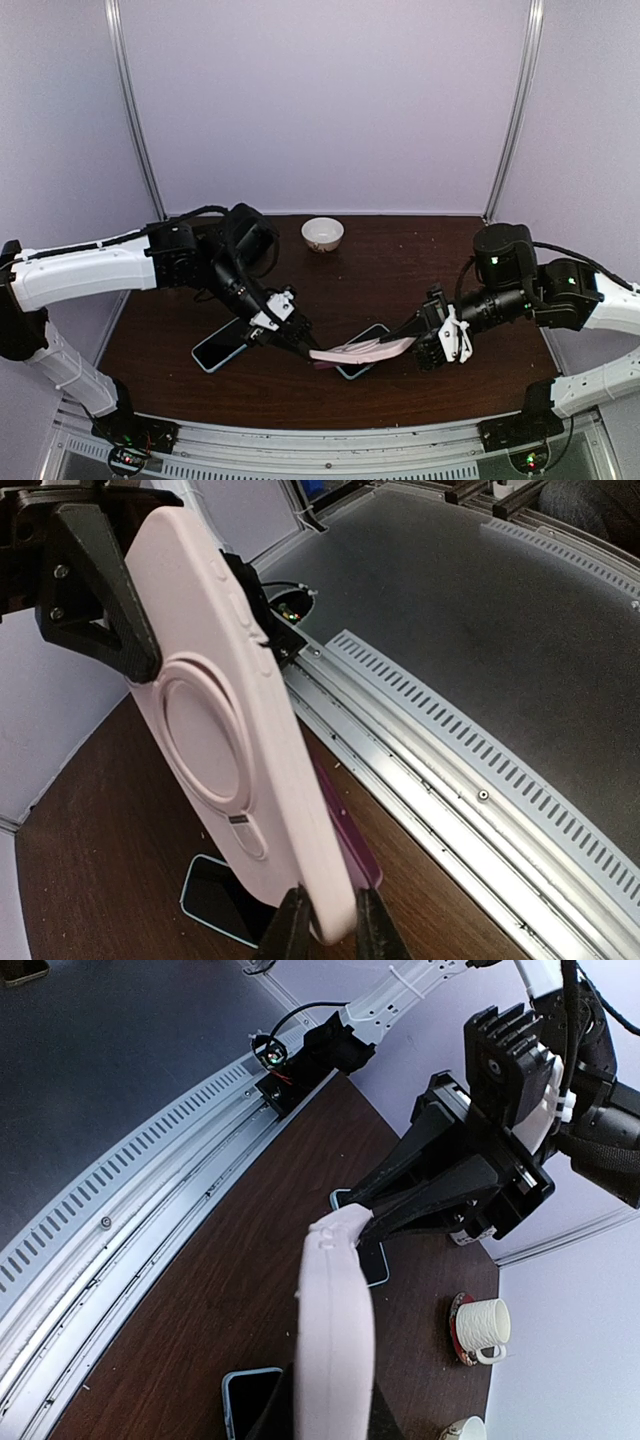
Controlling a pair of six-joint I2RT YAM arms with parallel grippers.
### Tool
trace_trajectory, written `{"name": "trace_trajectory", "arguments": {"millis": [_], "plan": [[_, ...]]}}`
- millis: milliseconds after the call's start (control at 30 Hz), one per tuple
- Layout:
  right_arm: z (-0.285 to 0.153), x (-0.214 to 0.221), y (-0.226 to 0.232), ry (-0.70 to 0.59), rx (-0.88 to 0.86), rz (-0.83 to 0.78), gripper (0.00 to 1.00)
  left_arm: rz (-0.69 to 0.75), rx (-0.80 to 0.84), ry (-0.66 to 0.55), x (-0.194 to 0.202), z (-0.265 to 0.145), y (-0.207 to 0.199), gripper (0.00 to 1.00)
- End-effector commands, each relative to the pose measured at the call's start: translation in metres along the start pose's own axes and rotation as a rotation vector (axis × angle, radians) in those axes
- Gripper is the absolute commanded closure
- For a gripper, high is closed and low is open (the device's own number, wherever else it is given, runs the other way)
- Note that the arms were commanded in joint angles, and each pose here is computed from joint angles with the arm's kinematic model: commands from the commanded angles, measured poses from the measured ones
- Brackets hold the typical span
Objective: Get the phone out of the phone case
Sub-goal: Remove the top left corner of the phone from the phone case.
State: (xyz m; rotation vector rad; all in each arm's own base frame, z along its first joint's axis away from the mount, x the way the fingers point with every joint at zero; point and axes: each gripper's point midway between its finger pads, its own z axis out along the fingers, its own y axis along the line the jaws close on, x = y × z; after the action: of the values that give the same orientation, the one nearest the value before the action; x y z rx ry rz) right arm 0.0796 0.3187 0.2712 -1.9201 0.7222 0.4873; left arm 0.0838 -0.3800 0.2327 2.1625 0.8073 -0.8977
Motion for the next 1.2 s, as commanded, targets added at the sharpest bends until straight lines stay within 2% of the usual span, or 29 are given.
{"name": "trace_trajectory", "arguments": {"millis": [0,500,667,1067,1167], "plan": [[-0.003,-0.009,0.007,-0.002,-0.047,-0.042,1.0,0.071,0.058,-0.033,-0.013,-0.004,-0.007,1.0],[0.0,-0.01,0.019,-0.005,-0.099,-0.021,1.0,0.051,0.088,-0.005,-0.001,-0.007,-0.004,1.0],[0.001,-0.007,0.023,0.004,-0.113,-0.002,1.0,0.023,0.051,0.055,0.013,-0.013,0.003,1.0],[0.005,-0.005,0.02,0.007,-0.086,0.05,1.0,-0.023,-0.069,0.092,0.027,-0.023,0.016,1.0],[0.007,-0.005,0.016,0.002,-0.068,0.063,1.0,-0.031,-0.146,0.094,0.028,-0.029,0.021,0.94]]}}
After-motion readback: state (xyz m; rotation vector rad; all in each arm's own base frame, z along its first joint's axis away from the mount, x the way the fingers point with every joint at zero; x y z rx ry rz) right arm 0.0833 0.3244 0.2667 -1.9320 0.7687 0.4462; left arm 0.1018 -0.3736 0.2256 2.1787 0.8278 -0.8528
